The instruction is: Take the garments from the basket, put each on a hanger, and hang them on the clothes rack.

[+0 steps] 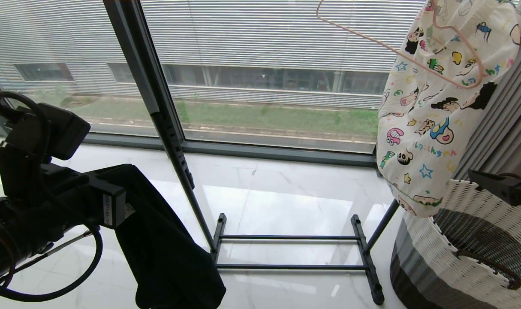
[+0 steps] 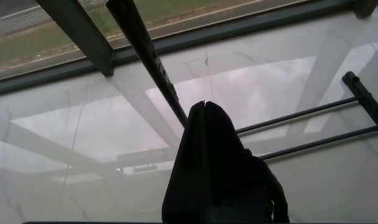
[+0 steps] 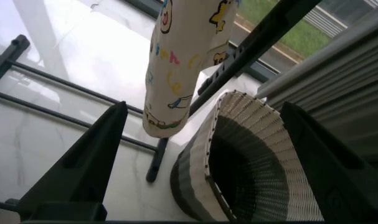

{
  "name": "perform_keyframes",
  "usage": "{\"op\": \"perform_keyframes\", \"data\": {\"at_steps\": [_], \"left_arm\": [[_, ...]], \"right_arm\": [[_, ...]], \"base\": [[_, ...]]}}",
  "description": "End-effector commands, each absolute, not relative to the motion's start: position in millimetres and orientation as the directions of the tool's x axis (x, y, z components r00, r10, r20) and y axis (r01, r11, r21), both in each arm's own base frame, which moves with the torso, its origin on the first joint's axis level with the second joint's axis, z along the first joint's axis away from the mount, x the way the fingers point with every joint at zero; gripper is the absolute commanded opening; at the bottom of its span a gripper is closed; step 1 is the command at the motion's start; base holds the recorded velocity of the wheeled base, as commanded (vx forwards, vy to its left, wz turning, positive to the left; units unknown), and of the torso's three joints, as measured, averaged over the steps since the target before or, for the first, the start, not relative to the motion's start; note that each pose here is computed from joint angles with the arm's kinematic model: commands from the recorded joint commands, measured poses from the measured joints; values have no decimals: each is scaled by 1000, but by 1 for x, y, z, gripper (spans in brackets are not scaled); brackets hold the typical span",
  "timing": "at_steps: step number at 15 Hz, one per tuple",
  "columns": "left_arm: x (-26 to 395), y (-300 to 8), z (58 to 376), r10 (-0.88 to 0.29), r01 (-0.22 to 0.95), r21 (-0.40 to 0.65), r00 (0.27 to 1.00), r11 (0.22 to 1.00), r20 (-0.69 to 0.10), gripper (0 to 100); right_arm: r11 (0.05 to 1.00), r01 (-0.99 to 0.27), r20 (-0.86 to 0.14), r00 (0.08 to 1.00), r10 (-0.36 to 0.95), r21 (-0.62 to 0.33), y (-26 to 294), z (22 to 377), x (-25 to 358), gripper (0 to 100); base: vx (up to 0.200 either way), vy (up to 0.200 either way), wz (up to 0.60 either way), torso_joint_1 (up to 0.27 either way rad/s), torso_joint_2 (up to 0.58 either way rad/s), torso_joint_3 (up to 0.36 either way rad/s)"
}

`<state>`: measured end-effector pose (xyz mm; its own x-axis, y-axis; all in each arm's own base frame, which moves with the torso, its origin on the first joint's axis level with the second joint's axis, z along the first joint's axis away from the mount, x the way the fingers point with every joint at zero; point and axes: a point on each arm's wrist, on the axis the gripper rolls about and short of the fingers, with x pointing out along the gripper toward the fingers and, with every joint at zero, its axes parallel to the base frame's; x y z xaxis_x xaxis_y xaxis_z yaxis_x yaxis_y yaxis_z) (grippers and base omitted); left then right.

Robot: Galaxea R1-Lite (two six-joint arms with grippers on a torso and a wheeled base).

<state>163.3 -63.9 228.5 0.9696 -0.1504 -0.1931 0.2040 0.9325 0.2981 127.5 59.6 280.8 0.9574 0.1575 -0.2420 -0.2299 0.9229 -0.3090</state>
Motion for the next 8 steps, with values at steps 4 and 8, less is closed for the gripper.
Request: {"op": "perform_keyframes", "data": {"at_steps": [4, 8], "left_arm": [[162, -63, 230, -152, 203, 297, 971, 933, -186, 0], [162, -64, 228, -153, 206, 298, 970, 932, -191, 0]], "right_arm": [[922, -233, -245, 956, 159, -310, 60, 280, 128, 100], [921, -233, -247, 956, 159, -311, 60, 280, 128, 100]], "base": [[0, 0, 0, 144, -467, -286], [0, 0, 0, 177, -461, -290]]}}
